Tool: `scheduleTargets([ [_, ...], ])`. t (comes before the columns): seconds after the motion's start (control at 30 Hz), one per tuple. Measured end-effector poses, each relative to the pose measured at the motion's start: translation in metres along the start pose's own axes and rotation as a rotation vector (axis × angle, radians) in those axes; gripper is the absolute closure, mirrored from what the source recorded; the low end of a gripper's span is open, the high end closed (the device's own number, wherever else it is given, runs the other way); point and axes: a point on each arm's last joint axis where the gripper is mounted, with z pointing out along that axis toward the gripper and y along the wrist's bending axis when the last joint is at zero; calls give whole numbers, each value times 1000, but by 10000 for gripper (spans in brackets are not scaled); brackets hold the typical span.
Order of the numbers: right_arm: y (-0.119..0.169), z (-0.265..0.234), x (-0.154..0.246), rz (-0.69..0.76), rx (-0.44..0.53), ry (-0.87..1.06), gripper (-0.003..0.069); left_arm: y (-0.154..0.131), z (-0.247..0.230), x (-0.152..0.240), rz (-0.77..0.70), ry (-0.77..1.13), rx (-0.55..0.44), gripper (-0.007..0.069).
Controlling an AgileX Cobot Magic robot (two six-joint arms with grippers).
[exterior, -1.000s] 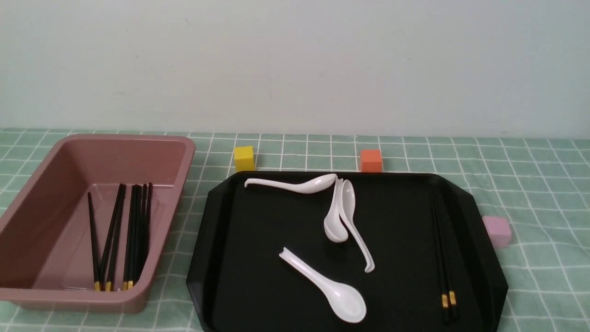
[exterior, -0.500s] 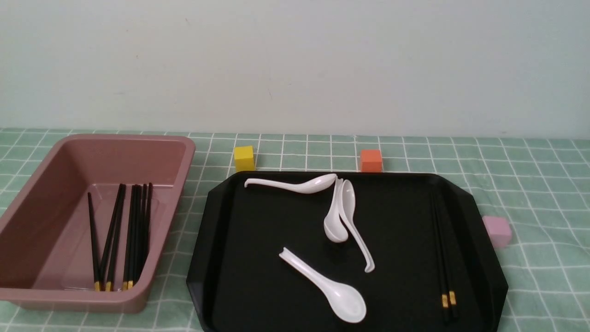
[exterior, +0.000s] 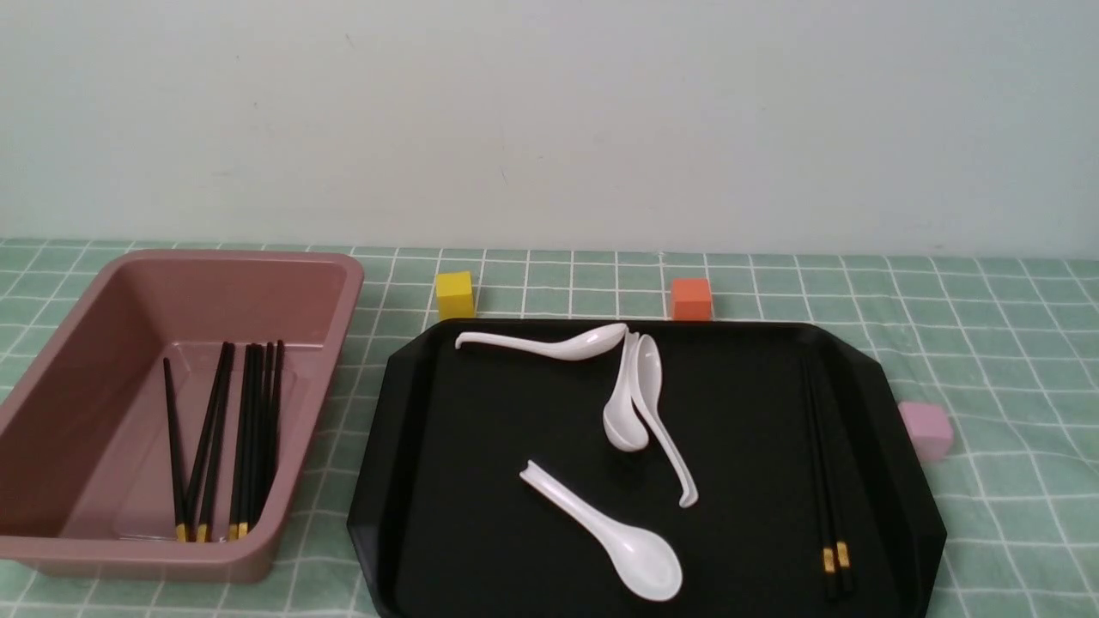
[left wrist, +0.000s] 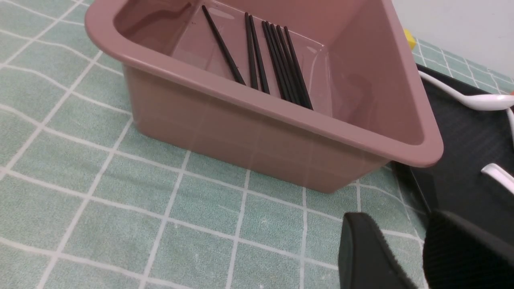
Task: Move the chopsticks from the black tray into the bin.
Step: Use the right arm to grab a pair of chopsticks
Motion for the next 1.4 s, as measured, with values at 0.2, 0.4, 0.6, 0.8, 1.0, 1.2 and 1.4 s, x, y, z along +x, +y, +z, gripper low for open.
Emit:
scheduleTargets([
  [0.2, 0, 0, 0, 0, 0, 0, 442, 0, 0, 0, 0, 0, 0, 386],
  [0.4, 0, 0, 0, 22, -5, 0, 436, 0, 0, 0, 0, 0, 0, 386],
  [0.6, 11, 0, -3, 597, -132, -11, 430, 0, 0, 0, 0, 0, 0, 386],
  [0.8, 16, -1, -8, 964, -218, -4, 424, 0, 0, 0, 0, 0, 0, 386],
  [1.0, 17, -2, -10, 1012, -231, -19, 419, 0, 0, 0, 0, 0, 0, 386],
  [1.2, 8, -12, -44, 877, -229, -307, 444, 0, 0, 0, 0, 0, 0, 386],
  [1.4, 18, -38, -126, 418, -199, -437, 584, 0, 0, 0, 0, 0, 0, 386],
])
